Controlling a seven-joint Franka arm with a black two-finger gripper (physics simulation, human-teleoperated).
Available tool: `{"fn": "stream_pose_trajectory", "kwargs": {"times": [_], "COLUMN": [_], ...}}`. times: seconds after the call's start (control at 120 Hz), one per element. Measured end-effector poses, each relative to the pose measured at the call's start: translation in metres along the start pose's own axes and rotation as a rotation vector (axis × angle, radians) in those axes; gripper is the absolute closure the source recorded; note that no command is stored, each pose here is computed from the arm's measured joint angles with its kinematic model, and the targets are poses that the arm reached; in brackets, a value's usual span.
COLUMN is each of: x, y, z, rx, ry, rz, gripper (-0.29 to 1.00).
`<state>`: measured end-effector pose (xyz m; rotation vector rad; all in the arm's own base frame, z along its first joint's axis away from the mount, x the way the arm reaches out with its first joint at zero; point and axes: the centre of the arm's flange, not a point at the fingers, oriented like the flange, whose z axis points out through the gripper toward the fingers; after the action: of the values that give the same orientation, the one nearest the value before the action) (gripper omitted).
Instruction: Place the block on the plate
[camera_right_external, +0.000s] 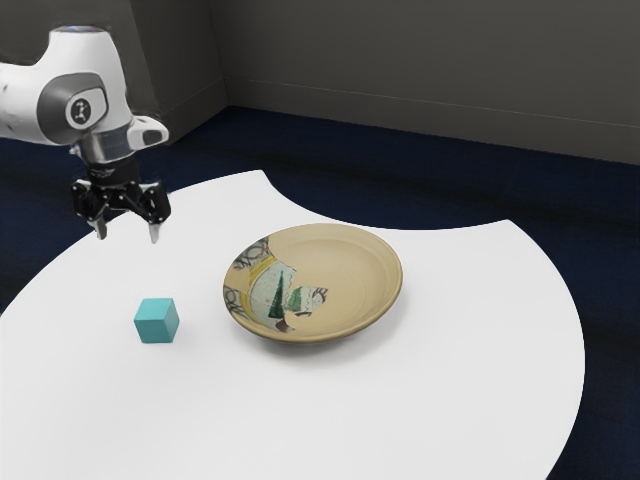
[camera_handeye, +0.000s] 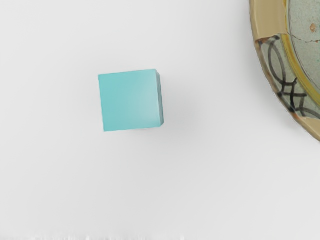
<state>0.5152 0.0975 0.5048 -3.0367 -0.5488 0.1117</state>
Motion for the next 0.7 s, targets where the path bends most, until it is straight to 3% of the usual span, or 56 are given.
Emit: {"fn": "stream_pose_trajectory", "kwargs": {"times": [0.258, 0.7], "x": [-0.004, 0.035], "y": [-0.025, -0.032], "z": [0.106, 0.185], "rx": [-0.026, 0.022], "ry": [-0.036, 0.038], "rz": [-0.112, -0.060], "gripper": [0.00, 0.00]}}
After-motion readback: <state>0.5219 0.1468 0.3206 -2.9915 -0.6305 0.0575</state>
